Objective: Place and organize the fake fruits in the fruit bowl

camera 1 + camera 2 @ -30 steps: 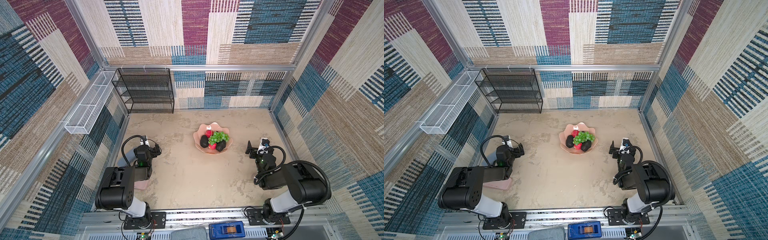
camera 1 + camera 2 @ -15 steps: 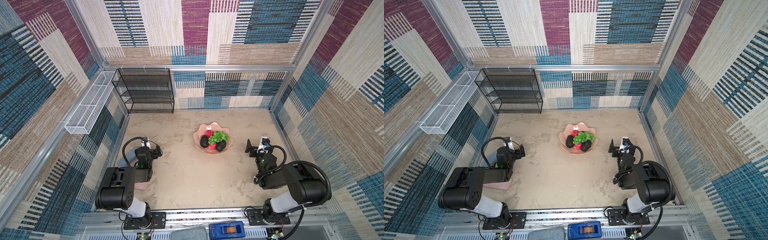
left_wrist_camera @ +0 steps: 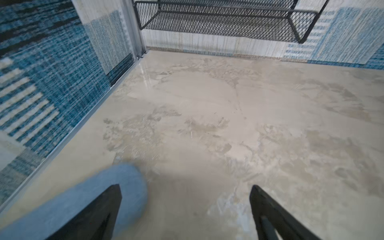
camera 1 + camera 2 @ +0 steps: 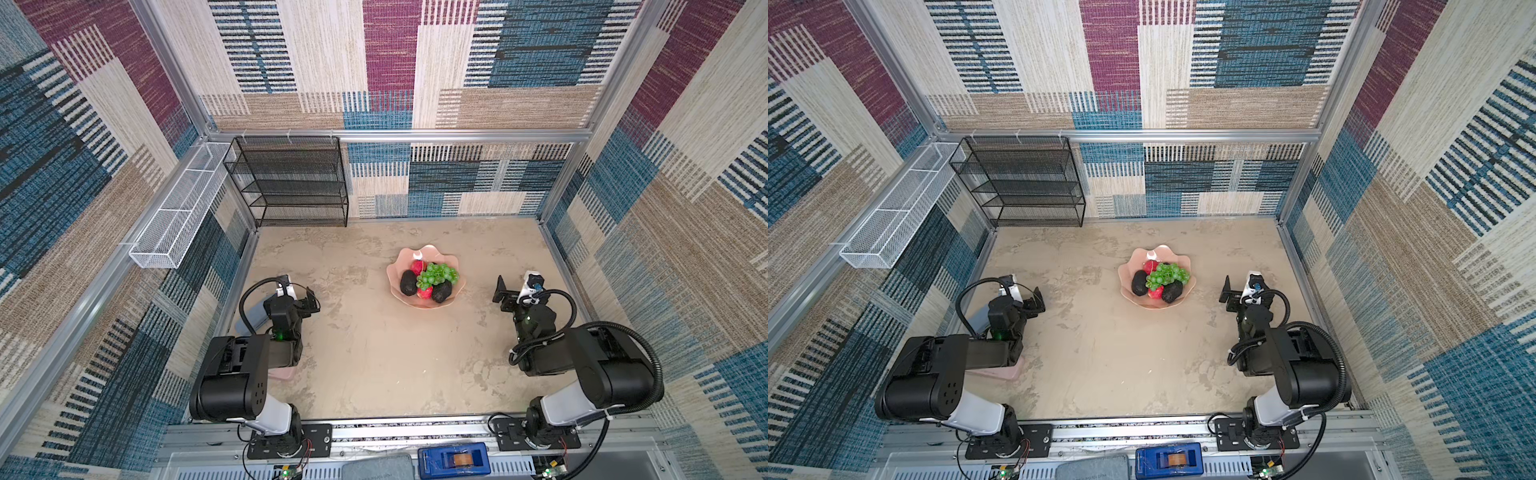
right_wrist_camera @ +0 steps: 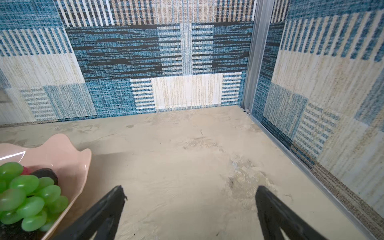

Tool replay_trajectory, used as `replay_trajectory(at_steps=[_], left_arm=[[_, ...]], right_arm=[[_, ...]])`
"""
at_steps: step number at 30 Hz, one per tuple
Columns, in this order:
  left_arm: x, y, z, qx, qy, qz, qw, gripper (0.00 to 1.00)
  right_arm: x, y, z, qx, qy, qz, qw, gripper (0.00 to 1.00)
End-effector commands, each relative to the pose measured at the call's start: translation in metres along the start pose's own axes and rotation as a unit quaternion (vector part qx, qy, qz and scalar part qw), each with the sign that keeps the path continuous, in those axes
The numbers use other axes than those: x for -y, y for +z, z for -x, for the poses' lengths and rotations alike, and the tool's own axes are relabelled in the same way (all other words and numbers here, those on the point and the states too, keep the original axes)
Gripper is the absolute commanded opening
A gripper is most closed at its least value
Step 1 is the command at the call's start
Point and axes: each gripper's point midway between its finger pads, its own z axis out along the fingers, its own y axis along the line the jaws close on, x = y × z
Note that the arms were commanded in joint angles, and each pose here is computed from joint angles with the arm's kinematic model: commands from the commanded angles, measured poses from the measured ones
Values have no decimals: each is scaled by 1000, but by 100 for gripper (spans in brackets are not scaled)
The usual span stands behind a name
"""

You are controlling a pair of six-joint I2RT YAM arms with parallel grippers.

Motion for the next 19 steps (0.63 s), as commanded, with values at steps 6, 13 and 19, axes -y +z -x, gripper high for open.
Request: replay_trajectory(at_steps=[6,13,19], left_arm=[[10,6,0,-16,18,-17,1000,100],[12,6,0,-18,20,-19,999,99],[12,6,0,-18,19,-22,999,99]], right_arm=[[-1,1,3,4,4,1,1000,100],[-1,1,2,4,3,2,1000,100],[-1,1,3,5,4,1,1000,100]])
